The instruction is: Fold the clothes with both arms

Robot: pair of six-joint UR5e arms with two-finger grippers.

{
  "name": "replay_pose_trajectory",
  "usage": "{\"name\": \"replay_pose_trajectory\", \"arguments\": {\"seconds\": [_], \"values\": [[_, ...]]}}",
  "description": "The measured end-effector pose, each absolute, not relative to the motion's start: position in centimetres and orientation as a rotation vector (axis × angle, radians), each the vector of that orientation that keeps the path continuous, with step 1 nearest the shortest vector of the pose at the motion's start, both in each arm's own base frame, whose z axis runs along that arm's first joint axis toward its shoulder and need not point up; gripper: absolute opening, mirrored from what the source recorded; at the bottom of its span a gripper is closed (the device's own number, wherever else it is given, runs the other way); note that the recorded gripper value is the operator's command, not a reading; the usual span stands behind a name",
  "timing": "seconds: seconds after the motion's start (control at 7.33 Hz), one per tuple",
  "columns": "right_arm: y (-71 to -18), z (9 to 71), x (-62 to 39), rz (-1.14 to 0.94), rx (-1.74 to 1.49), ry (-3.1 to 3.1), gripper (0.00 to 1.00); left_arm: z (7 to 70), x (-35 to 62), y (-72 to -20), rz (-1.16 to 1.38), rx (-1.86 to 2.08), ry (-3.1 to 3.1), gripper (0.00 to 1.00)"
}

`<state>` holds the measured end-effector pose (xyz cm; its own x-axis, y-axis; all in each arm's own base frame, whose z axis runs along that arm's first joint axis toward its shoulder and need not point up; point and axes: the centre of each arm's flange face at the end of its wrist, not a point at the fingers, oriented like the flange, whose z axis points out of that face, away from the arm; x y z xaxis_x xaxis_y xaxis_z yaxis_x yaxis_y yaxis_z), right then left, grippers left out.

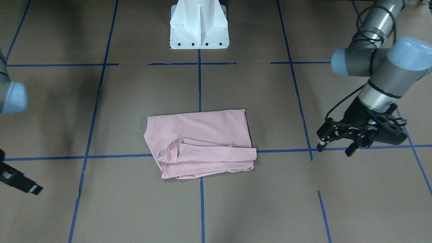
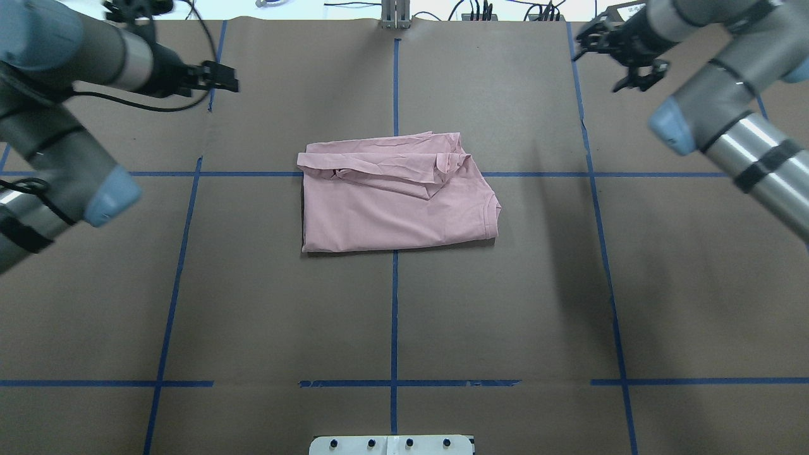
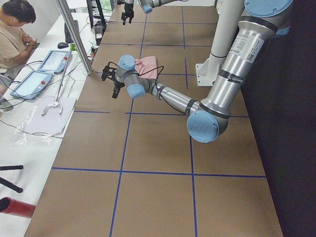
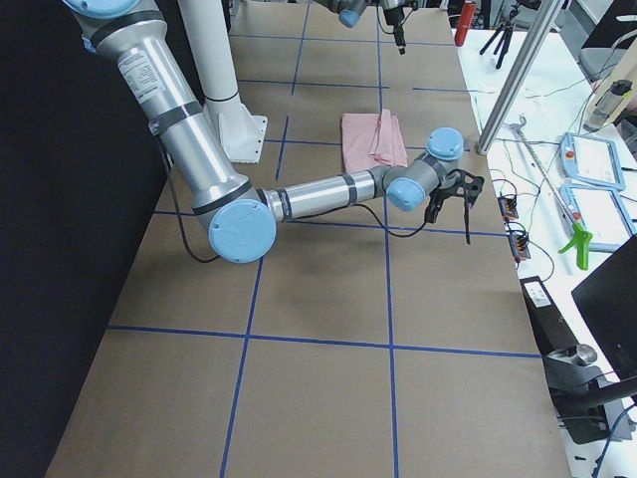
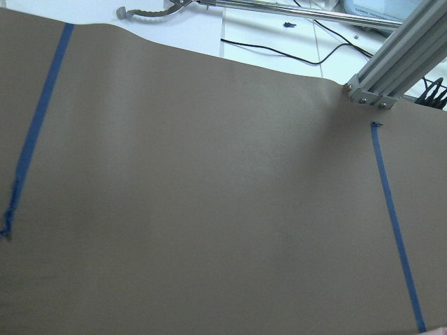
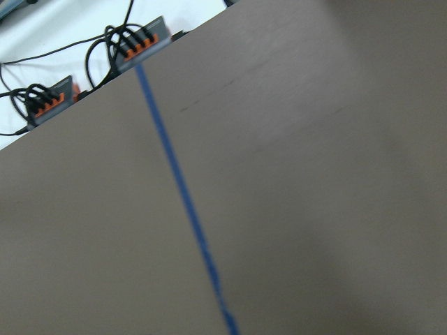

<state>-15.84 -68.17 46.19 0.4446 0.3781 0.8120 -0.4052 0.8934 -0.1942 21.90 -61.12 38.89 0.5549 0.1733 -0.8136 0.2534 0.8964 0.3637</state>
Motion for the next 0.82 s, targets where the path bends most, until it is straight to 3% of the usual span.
{"name": "replay_pose_trajectory", "arguments": {"seconds": [0.55,0.82], "values": [[-61.4,60.1,-2.8,0.196,0.126,-0.917,1.00,48.5,0.4,-58.1,0.120,0.507,0.854,1.00],[-60.1,60.7,-1.1,0.093,0.105,-0.882,1.00,49.8,-3.2,-57.0,0.113,0.395,0.805,1.00]]}}
